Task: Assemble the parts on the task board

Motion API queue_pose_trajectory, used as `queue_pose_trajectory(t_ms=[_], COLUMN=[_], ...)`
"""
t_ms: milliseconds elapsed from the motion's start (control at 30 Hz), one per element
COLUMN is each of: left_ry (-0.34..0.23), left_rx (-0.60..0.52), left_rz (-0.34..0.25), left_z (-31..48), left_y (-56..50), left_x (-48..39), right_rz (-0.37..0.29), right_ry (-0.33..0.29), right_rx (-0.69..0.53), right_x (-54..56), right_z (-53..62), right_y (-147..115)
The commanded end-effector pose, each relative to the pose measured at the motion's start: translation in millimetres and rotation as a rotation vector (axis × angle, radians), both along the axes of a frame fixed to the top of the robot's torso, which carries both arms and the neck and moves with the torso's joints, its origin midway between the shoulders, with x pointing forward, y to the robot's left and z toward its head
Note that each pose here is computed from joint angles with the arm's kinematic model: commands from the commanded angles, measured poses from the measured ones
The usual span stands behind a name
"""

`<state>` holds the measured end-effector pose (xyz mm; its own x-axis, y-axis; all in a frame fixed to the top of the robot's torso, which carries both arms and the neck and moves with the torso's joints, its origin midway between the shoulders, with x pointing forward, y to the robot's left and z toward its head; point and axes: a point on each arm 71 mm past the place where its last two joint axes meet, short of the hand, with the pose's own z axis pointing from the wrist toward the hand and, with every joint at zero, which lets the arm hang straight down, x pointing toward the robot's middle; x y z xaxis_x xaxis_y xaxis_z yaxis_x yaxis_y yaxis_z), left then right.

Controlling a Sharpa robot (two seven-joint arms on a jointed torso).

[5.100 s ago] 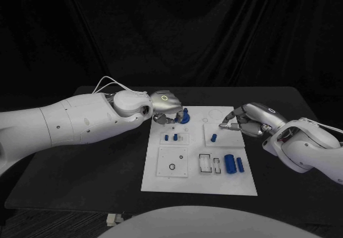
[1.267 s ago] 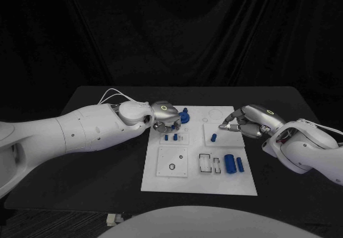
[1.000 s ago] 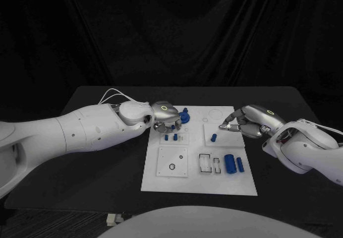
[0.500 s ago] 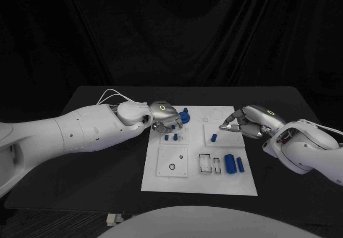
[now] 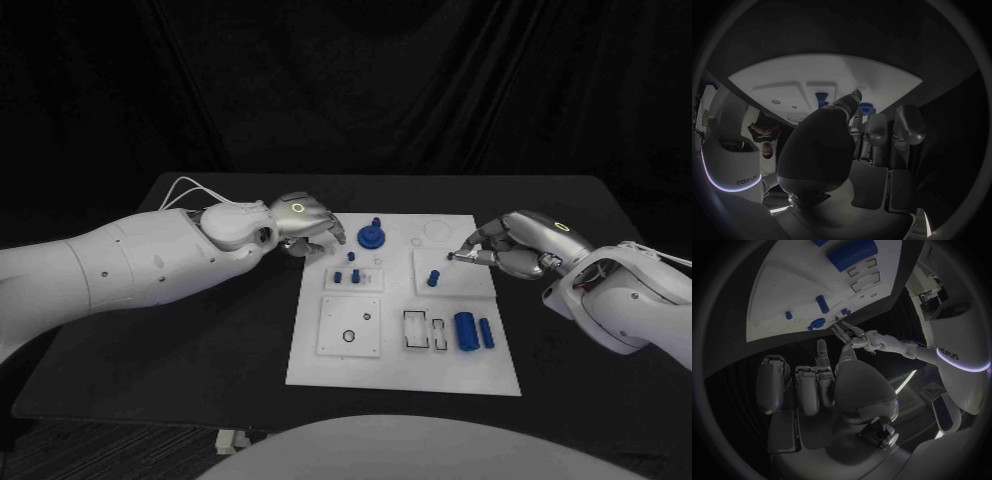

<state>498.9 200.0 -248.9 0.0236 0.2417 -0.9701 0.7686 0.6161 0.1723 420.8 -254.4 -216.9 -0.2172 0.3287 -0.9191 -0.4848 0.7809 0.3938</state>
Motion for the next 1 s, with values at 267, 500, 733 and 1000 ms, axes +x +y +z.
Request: queue_pose_trajectory(t_ms=[267, 500, 733, 1000], left_ry=[-0.205, -0.221, -0.051, 0.466], left_rx=[-0.107, -0.206, -0.469, -1.122], left_rz=[-0.058, 0.048, 0.137, 0.22], left_z=[43.9, 59.2, 67.3, 63.8], left_y=[40.1, 66.4, 72.5, 75.9], left_x=[-1.3, -8.8, -18.1, -24.7], right_rz=[-0.053, -0.027, 0.02, 0.064], right_ry=[-0.116, -0.218, -0.292, -0.266], right_rx=[-0.03, -0.183, -0.391, -0.524], right_x=[17.2, 32.7, 48.9, 64.2], right_z=[34.6, 56.7, 58.9, 41.8], right_y=[-7.4, 0.6, 9.5, 22.8])
